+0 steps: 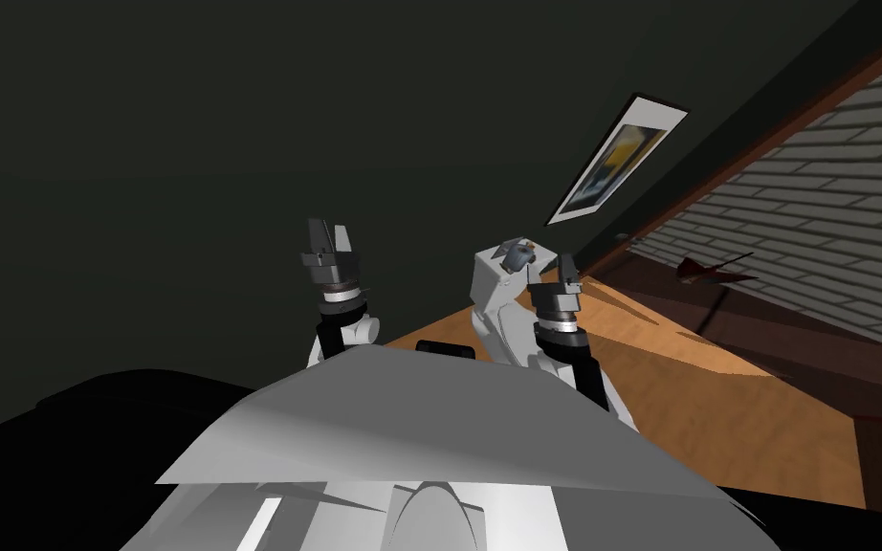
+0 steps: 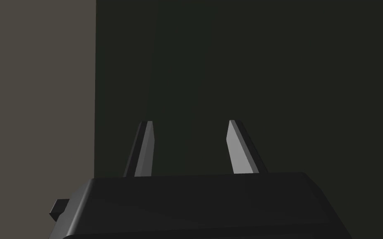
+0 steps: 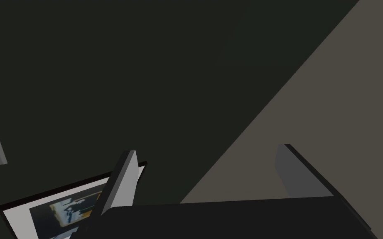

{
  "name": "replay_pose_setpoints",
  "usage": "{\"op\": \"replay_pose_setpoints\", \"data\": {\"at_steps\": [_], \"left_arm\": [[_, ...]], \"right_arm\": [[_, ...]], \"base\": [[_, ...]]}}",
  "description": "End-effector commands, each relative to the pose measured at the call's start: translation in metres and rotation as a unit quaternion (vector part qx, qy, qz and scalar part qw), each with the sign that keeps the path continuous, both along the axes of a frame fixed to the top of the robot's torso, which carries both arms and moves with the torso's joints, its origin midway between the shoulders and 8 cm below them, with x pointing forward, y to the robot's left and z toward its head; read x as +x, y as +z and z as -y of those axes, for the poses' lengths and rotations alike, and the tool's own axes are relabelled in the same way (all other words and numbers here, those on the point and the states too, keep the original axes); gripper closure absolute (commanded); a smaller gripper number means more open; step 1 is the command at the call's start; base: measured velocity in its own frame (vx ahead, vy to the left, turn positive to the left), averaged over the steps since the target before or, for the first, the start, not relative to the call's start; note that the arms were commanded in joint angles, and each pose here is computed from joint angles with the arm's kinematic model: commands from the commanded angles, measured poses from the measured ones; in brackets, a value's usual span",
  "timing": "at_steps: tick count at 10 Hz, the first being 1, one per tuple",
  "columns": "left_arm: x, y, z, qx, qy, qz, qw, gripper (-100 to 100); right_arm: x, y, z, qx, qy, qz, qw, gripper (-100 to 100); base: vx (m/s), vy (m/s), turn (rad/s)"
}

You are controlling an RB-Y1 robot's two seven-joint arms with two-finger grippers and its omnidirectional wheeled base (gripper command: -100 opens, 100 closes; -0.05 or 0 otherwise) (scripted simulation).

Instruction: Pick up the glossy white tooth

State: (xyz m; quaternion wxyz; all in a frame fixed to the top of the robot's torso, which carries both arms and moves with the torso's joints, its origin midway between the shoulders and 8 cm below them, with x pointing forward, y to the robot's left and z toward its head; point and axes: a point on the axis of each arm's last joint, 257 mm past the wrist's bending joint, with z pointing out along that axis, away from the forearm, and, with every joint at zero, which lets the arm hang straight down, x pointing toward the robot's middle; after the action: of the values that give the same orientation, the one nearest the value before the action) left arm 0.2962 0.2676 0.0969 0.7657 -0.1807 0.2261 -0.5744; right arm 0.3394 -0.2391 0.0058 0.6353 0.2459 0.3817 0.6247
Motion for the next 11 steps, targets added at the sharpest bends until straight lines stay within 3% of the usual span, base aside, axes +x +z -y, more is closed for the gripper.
{"op": "replay_pose_setpoints", "data": {"at_steps": [1,4,5,7,10,11], "left_arm": [[0.000,0.000,0.000,0.000,0.000,0.000,1.0000,0],[0.000,0.000,0.000,0.000,0.000,0.000,1.0000,0],[0.000,0.000,0.000,0.000,0.000,0.000,1.0000,0],[0.000,0.000,0.000,0.000,0.000,0.000,1.0000,0],[0.000,0.000,0.000,0.000,0.000,0.000,1.0000,0],[0.000,0.000,0.000,0.000,0.000,0.000,1.0000,0]], "right_arm": [[0.003,-0.017,-0.009,-0.014,0.019,-0.027,0.9994,-100],[0.005,-0.037,-0.021,-0.047,0.046,-0.056,0.9962,-100],[0.007,-0.054,-0.027,-0.054,0.059,-0.082,0.9934,-100],[0.006,-0.056,-0.030,-0.071,0.068,-0.086,0.9915,-100],[0.004,-0.096,-0.041,-0.100,0.100,-0.143,0.9795,-100],[0.002,-0.099,-0.042,-0.114,0.106,-0.147,0.9769,-100]], "base": [[-0.019,-0.010,0.136],[-0.017,-0.012,0.099],[-0.024,-0.014,0.148],[-0.013,-0.010,0.032],[-0.018,-0.010,0.133],[-0.023,-0.011,0.099]]}}
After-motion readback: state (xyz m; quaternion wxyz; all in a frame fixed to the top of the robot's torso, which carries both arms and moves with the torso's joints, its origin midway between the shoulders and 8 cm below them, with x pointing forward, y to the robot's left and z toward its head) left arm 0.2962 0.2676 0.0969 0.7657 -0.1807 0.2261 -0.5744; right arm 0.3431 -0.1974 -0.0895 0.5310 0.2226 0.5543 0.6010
